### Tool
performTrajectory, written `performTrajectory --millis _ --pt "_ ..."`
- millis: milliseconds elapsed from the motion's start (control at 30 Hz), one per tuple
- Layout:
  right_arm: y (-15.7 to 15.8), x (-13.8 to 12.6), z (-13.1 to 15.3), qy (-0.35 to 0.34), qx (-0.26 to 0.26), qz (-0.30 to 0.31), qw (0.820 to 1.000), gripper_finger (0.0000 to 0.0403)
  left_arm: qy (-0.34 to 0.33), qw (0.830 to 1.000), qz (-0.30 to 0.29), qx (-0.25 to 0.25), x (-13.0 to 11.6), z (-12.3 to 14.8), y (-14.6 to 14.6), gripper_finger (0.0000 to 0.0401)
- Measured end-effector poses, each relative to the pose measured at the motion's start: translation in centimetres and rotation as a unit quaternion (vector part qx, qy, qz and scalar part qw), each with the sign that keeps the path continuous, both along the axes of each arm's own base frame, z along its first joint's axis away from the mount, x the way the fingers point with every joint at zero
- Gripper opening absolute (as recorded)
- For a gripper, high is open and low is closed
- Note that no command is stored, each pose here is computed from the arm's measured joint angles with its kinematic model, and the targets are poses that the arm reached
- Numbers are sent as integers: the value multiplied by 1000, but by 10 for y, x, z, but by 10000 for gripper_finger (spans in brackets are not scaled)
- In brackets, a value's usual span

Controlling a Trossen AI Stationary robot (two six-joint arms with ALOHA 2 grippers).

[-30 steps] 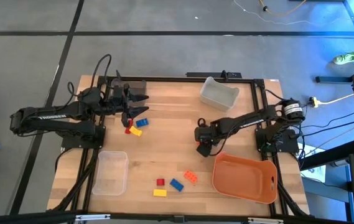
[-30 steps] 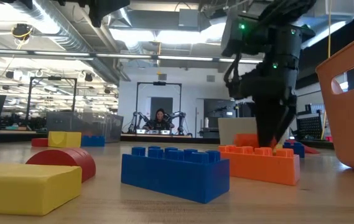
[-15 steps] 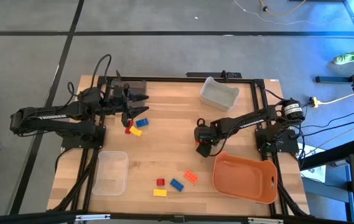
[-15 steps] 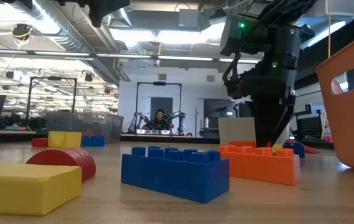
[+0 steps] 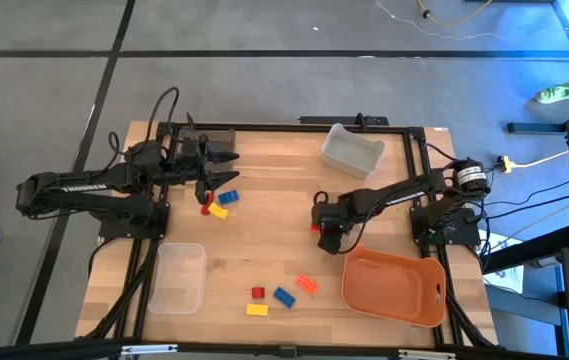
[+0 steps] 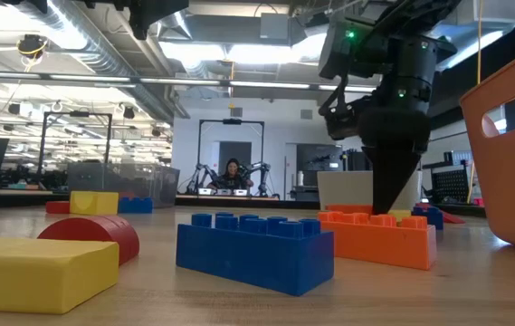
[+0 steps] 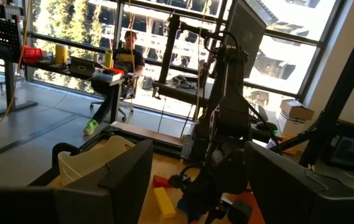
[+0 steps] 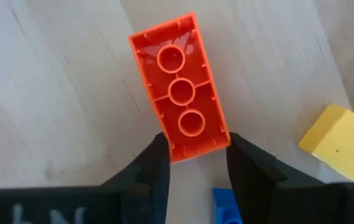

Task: Sort & place blocks by color
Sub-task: Put the top orange gamepiece into the black bin

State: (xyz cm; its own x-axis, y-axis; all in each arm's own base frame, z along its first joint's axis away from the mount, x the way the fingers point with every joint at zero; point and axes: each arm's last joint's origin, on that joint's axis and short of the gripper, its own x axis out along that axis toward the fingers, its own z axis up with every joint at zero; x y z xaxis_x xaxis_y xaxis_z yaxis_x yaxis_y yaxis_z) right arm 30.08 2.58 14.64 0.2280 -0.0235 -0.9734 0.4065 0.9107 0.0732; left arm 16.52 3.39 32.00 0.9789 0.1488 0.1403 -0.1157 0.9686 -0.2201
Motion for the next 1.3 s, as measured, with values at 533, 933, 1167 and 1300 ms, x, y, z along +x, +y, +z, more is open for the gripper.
performTrajectory --millis 533,933,1167,1300 --pt "-4 -18 85 -190 -24 15 981 128 11 984 -18 -177 18 -12 4 244" --pt "-7 -11 93 -242 -26 11 970 128 122 818 -14 -562 92 -94 11 244" --pt "-5 -3 77 -217 -2 23 976 128 105 789 -48 -604 121 -120 -2 244" --pt "-4 3 73 -223 12 29 974 128 128 770 -43 -623 131 -136 -10 244"
